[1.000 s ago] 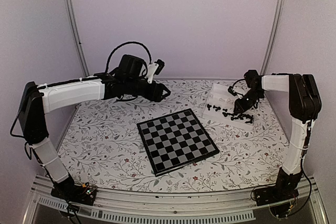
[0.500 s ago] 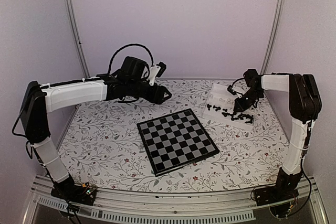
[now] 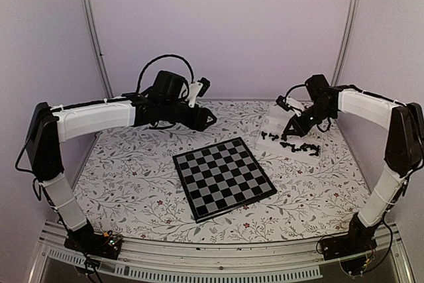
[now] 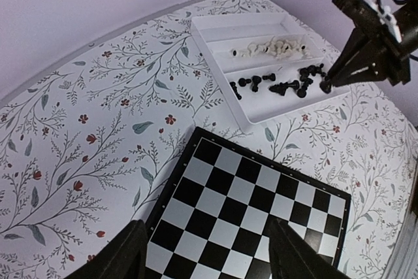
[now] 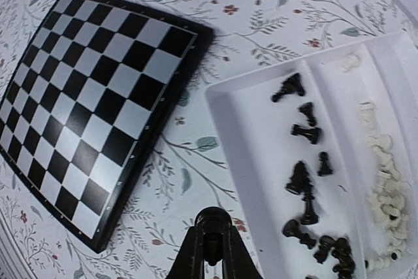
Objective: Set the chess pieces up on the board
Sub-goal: Pick up the chess piece from the storage box, then place the chess piece on the chessboard.
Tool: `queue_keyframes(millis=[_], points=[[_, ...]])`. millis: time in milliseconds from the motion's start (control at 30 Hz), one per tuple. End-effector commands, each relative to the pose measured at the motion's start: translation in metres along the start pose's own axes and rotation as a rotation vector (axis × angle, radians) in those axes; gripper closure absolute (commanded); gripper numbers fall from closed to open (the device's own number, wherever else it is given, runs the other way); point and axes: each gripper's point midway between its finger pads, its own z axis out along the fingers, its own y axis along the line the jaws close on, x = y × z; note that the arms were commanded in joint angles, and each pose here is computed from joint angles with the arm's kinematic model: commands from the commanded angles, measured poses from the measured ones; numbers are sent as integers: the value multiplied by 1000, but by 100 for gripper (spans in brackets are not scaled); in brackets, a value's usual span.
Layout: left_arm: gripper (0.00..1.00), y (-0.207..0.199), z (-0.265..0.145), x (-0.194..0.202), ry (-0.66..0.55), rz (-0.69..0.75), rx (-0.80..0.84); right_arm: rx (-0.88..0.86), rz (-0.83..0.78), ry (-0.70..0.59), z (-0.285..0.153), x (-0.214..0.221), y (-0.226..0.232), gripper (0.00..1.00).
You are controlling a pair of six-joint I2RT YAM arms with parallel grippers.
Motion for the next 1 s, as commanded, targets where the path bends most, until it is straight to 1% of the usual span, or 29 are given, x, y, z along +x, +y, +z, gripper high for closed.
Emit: queue_keyframes(millis=[0, 200, 433, 667, 967], points=[[35, -3, 3, -2, 7, 22, -16, -231, -140, -5, 8, 4, 79, 93], [35, -1, 2, -5, 0, 1, -4, -369, -294, 13, 20, 8, 153, 93], [35, 4, -1, -7, -6, -10, -18, -402, -406, 101, 45, 29, 196, 93], [34, 7, -2, -8, -5, -7, -35, -392, -486, 170, 64, 45, 216, 93], [35, 7, -3, -9, -2, -6, -38, -387, -505, 216, 79, 58, 220, 92]])
